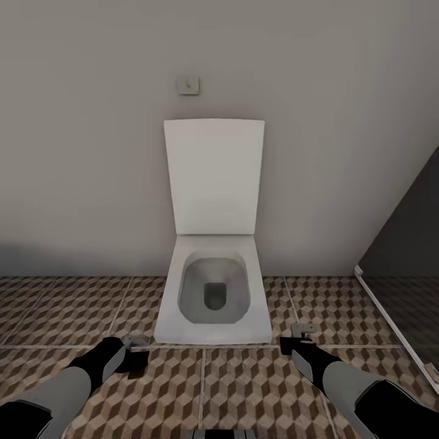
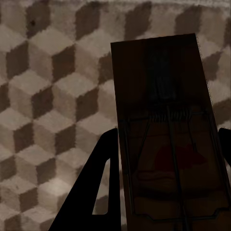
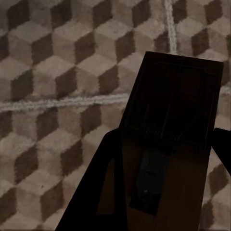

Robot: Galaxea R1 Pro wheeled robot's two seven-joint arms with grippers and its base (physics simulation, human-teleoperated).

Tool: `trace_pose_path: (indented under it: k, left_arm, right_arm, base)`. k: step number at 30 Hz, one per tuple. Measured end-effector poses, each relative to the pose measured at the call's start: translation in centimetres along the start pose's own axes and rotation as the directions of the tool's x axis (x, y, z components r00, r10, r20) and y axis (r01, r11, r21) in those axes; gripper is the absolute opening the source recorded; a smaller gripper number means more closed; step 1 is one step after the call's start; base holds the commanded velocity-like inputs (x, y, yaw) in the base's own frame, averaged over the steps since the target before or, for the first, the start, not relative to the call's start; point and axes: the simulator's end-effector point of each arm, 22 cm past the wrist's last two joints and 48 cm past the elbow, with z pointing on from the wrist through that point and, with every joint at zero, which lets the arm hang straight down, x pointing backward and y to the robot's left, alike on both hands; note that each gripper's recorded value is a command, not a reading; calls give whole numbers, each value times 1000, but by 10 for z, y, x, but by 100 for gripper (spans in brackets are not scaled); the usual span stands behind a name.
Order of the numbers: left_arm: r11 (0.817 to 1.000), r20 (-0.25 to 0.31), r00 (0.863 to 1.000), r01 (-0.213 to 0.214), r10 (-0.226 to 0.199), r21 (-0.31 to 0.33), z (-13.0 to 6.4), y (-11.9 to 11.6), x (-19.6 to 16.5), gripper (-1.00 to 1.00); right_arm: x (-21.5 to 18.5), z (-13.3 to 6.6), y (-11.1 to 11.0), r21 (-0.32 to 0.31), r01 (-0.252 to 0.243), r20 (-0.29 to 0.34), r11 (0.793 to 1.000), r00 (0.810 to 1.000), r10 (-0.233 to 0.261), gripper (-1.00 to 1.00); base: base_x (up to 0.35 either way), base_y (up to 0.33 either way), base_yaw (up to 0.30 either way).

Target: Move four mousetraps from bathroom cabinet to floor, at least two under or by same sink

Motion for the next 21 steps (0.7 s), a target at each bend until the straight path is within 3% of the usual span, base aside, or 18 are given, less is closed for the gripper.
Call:
trace_pose_path:
  k: [10,14,21]
  left_arm:
    - [1000,-8,1000,-1,0,-14,4,10,3,-100]
    - [1000,-3,1000,8,-8,-29,3,23,1,-100]
    - [999,5,1000,6,-6,-35,3,25,-1,-100]
  right_arm:
    - [6,4,0,1,2,-11,1000,1000,-2,-100]
    - [6,4,-1,2,2,-10,1000,1000,-2,-100]
    - [5,4,-4,7,3,-10,1000,1000,-3,-100]
  base:
    - [32,0,0]
    - [266,0,0]
    - [328,0,0]
